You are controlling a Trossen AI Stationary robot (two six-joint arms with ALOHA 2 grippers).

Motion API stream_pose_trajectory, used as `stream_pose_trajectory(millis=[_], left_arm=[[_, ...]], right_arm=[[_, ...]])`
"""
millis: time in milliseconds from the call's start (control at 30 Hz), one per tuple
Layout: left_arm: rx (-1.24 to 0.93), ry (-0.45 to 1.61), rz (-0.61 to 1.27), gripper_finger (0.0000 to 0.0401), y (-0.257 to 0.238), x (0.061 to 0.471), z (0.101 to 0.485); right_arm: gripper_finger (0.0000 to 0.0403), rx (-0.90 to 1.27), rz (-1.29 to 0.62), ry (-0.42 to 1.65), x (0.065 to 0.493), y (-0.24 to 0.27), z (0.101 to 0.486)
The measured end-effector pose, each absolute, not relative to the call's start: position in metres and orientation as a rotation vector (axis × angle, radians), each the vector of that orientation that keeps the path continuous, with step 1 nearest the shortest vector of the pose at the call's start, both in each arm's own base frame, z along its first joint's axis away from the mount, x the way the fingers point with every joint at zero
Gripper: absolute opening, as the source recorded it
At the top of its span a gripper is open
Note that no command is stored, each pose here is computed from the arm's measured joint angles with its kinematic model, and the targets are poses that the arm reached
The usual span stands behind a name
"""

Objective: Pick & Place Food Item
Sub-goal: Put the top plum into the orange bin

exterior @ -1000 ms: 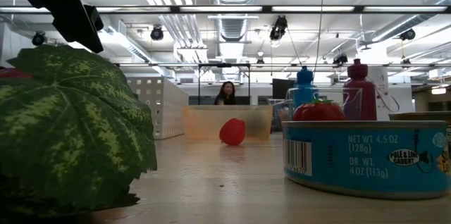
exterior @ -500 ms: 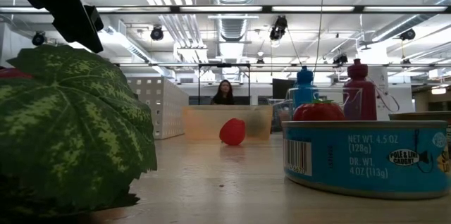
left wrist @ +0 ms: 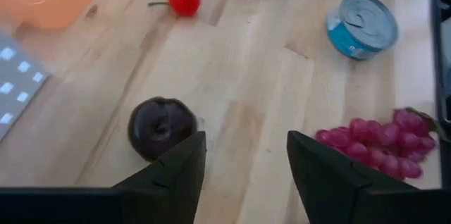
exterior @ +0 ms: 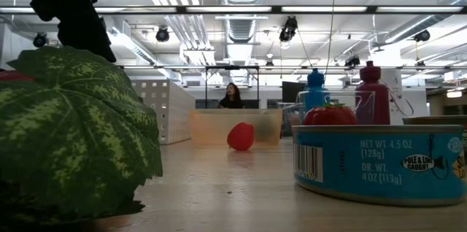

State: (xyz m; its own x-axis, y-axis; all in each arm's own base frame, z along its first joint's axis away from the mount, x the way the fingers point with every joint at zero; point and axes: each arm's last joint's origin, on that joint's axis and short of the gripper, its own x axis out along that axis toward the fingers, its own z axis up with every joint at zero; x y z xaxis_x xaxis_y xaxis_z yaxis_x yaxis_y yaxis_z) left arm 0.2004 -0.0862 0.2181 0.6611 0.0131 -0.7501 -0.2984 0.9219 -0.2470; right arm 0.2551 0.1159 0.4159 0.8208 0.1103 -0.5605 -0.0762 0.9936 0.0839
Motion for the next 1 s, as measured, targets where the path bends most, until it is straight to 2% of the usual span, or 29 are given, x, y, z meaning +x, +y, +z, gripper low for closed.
stream_pose_trajectory(millis=[367,600,833,900,1000], left_arm=[[-0.428,0.833,0.256,0.0229,-0.08,0.198,0.205],[-0.445,0.848,0.293,0.0304,-0.076,0.2,0.199],[-0.392,0.911,0.373,0.0383,-0.075,0.212,0.176],[-0.384,0.923,0.392,0.0395,-0.073,0.217,0.169],[-0.366,0.926,0.395,0.0392,-0.072,0.226,0.161]], right_arm=[[0.0008,0.059,0.099,0.6,0.255,0.116,0.416],[0.0008,0.059,0.099,0.599,0.255,0.116,0.416],[0.0008,0.059,0.099,0.6,0.255,0.116,0.416],[0.0008,0.059,0.099,0.6,0.255,0.116,0.416],[0.0008,0.059,0.099,0.6,0.255,0.116,0.416]])
